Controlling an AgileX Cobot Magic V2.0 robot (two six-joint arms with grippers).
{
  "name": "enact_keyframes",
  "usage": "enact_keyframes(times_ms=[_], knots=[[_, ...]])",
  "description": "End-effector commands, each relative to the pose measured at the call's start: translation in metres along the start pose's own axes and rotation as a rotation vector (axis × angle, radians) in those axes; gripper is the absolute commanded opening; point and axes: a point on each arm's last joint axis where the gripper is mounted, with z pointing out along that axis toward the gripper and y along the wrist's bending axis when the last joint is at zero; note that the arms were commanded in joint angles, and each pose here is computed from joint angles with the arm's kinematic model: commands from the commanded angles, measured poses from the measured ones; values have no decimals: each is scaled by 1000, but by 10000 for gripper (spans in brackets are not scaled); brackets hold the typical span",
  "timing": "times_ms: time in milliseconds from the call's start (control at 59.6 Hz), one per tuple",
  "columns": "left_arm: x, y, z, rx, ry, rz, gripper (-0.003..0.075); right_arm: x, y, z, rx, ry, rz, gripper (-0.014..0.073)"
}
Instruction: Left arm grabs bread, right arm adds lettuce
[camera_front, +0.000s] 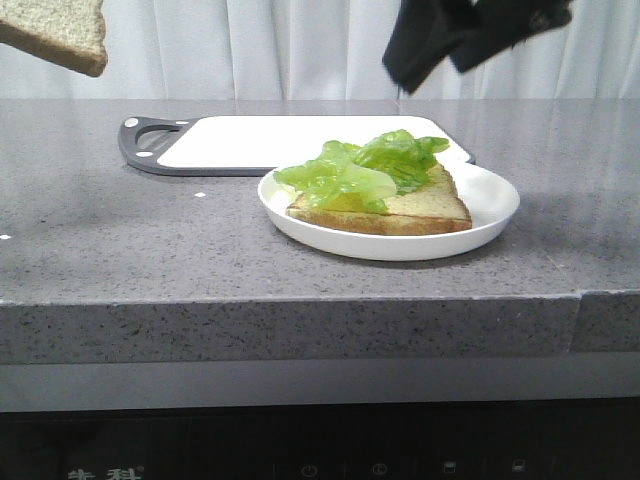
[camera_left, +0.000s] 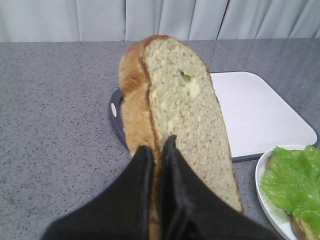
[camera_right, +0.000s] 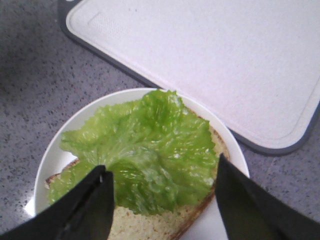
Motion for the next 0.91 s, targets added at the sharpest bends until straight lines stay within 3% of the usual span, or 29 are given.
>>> enact_keyframes(times_ms=[0,151,269,420,487,604,672,890], knots=[[-17,-2,-8,5,-102,-22,-21,-23,1,-42,20,-190,-18,405],[-16,-4,-5,31,-37,-71,-21,-8,5,-78,24,-258,-22,126],[-21,-11,6,85,84,-150,-21,10,7,-103,31,-320,-24,-78],[-32,-24,32,210,205,-279,-20,37,10,-130,37,-387,-26,-59],[-36,-34,46,325,252,-312,-20,50,11,-141,38,-414,-27,-59],[-46,-58,71,635,302,-438,-20,74,13,-156,32,-425,-24,-59],[-46,-63,88,733,324,-507,-20,84,14,-159,29,-420,-24,-59],[-25,-64,144,794,455,-630,-20,92,15,-164,25,-419,-21,-59]])
